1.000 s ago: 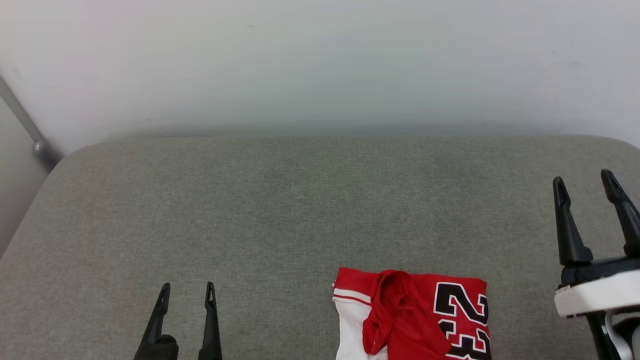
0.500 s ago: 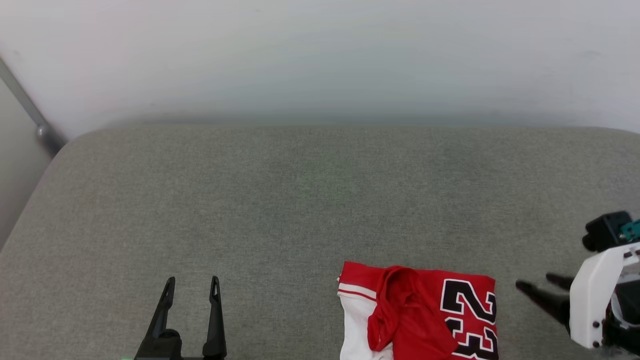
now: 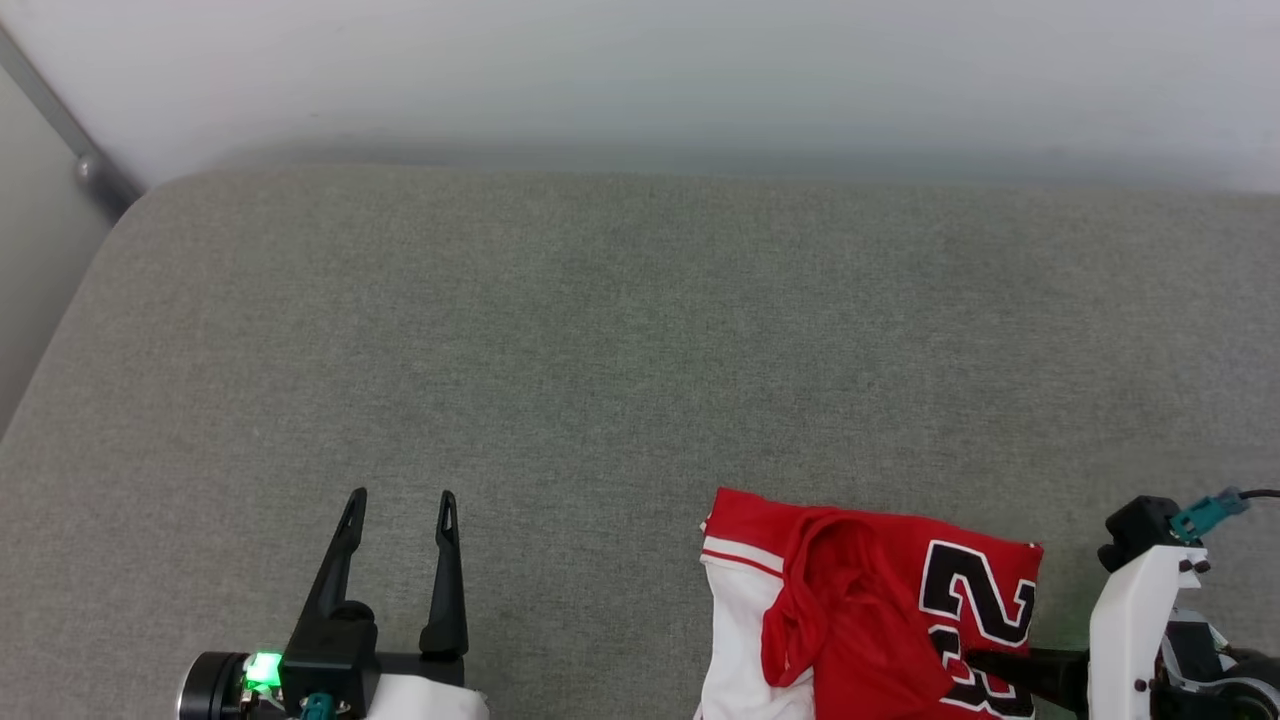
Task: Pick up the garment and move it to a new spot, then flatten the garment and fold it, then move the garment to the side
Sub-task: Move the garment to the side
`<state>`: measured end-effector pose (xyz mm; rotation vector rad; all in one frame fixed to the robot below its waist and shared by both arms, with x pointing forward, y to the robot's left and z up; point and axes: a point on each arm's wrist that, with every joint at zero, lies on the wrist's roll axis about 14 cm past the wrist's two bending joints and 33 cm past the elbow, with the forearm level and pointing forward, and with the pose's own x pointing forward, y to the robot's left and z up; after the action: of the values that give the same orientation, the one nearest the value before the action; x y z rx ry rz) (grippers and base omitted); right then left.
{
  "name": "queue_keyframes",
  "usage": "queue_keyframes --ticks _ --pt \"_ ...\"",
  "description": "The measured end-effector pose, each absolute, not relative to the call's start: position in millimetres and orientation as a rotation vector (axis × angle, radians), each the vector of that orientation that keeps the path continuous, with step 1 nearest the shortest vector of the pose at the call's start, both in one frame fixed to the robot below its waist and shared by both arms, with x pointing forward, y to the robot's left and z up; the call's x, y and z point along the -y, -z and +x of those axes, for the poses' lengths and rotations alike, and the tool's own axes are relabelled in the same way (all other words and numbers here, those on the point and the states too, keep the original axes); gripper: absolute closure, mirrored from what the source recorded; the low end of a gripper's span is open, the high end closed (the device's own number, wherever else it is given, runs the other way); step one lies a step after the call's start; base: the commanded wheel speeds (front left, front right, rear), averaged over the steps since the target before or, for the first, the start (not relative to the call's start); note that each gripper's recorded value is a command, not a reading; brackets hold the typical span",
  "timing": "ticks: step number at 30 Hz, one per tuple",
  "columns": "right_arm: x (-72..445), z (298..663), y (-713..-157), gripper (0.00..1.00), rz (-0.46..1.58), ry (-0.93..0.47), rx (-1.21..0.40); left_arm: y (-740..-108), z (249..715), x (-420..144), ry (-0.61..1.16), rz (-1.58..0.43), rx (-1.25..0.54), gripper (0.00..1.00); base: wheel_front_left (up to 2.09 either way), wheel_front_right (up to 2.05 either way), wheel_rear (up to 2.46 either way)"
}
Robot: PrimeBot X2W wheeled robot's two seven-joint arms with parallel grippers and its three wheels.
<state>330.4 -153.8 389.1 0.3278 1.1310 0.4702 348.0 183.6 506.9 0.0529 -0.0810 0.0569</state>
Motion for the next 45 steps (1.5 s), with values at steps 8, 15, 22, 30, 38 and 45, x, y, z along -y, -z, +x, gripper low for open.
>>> queue_keyframes --ticks 8,15,22,30,38,45 --pt "131.5 332.7 -364.3 0.0 0.345 -0.516 -1.222 -499.5 358.6 -186.6 -0.058 0.063 0.058 0.0 0.0 0.0 0.0" --pt "129.0 333.0 -357.8 1.0 0.311 -0.542 -1.24 -496.1 359.2 -192.4 -0.079 0.068 0.046 0.0 0.0 0.0 0.0" --pt "122.7 332.4 -372.1 1.0 0.277 -0.585 -1.178 -501.2 352.5 -193.3 -0.089 0.062 0.062 0.0 0.0 0.0 0.0" --pt "127.0 339.0 -426.1 1.0 0.139 -0.654 -1.007 -503.2 341.5 -185.7 -0.073 0.042 0.07 0.0 0.0 0.0 0.0" --pt "209.0 348.4 -478.8 1.0 -0.11 -0.483 -0.898 -512.6 378.4 -135.5 0.082 0.014 0.111 0.0 0.0 0.0 0.0" --pt "279.8 365.4 -474.9 1.0 -0.212 -0.285 -0.923 -503.0 422.8 -107.2 0.179 0.018 0.114 0.0 0.0 0.0 0.0"
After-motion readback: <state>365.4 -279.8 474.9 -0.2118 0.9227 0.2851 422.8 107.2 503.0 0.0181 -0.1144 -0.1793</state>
